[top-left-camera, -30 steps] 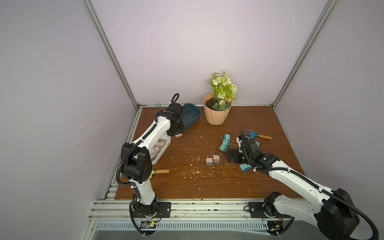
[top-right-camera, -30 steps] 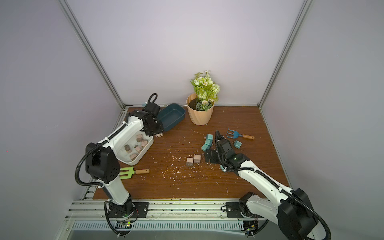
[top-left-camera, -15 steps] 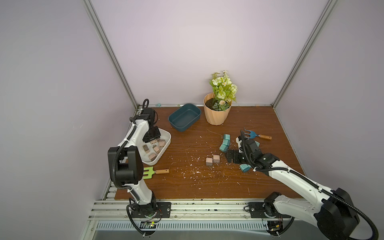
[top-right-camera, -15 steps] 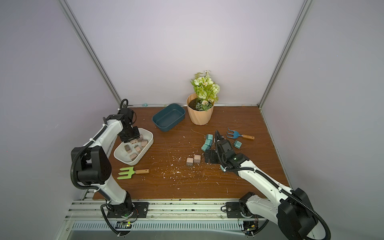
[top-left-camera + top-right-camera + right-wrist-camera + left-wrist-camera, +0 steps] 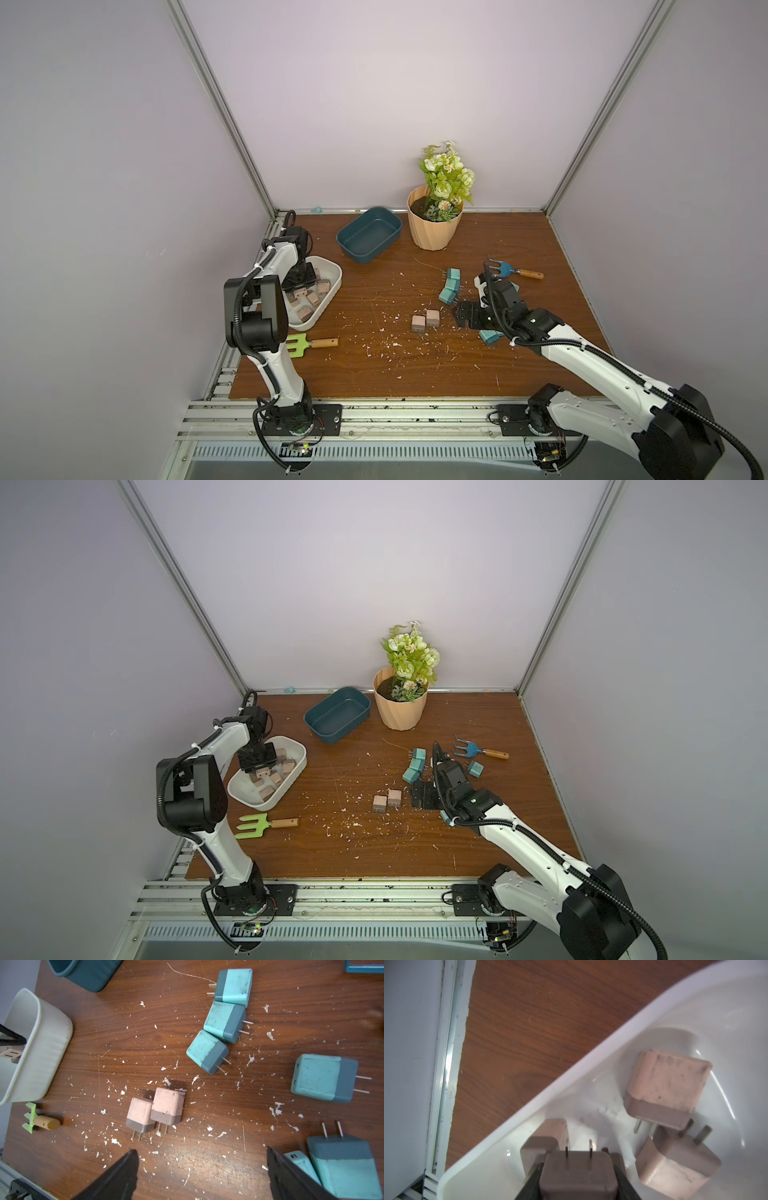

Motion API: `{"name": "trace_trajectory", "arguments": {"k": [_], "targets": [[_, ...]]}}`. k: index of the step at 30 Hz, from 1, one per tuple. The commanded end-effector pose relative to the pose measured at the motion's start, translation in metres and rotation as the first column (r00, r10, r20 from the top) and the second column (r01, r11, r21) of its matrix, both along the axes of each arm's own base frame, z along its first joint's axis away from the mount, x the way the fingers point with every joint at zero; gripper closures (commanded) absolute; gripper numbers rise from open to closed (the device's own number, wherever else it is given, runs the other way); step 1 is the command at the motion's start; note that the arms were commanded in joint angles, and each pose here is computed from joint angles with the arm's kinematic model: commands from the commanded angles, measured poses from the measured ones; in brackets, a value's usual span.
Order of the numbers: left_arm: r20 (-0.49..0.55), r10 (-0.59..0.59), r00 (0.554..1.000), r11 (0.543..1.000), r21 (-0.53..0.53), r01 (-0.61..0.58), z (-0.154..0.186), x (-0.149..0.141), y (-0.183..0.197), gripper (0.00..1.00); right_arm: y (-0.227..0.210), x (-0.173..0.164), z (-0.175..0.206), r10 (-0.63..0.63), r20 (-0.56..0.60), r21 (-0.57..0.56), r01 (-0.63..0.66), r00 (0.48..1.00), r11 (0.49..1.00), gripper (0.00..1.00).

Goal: Place the plugs by color into the storage box
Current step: Place the plug in the storage box.

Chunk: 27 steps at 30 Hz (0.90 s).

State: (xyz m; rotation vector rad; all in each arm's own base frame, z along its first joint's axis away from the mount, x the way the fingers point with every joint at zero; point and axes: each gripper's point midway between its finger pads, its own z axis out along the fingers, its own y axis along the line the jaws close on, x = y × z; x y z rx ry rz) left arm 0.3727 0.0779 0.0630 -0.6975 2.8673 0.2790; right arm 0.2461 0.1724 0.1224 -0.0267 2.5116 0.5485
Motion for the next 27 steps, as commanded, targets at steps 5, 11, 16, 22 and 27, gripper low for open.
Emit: {"name": "trace_trajectory", "arguments": {"k": [5, 11, 16, 22, 27], "targets": [[0.022, 0.014, 1.0, 1.0, 0.027, -0.015, -0.016, 0.019, 0.011, 0.66, -0.004, -0.003, 0.007, -0.018, 0.005, 0.012, 0.018, 1.0, 1.0, 0.02], [0.006, 0.028, 1.0, 0.999, -0.027, -0.028, -0.035, 0.015, 0.003, 0.65, 0.0, -0.002, 0.004, -0.02, -0.007, 0.024, 0.021, 1.0, 0.999, 0.02], [-0.028, 0.023, 0.999, 0.999, -0.028, -0.024, -0.048, 0.002, 0.001, 0.64, 0.003, 0.002, 0.005, -0.02, -0.007, 0.028, 0.02, 1.0, 0.999, 0.02], [-0.03, 0.023, 0.999, 0.999, -0.029, -0.024, -0.042, -0.004, 0.0, 0.46, 0.008, 0.006, 0.006, -0.018, -0.006, 0.037, 0.018, 1.0, 0.999, 0.02], [0.036, 0.058, 0.998, 0.998, -0.027, -0.057, 0.008, -0.003, 0.0, 0.23, 0.009, 0.008, 0.008, -0.021, 0.001, 0.038, 0.021, 1.0, 0.999, 0.02]]}}
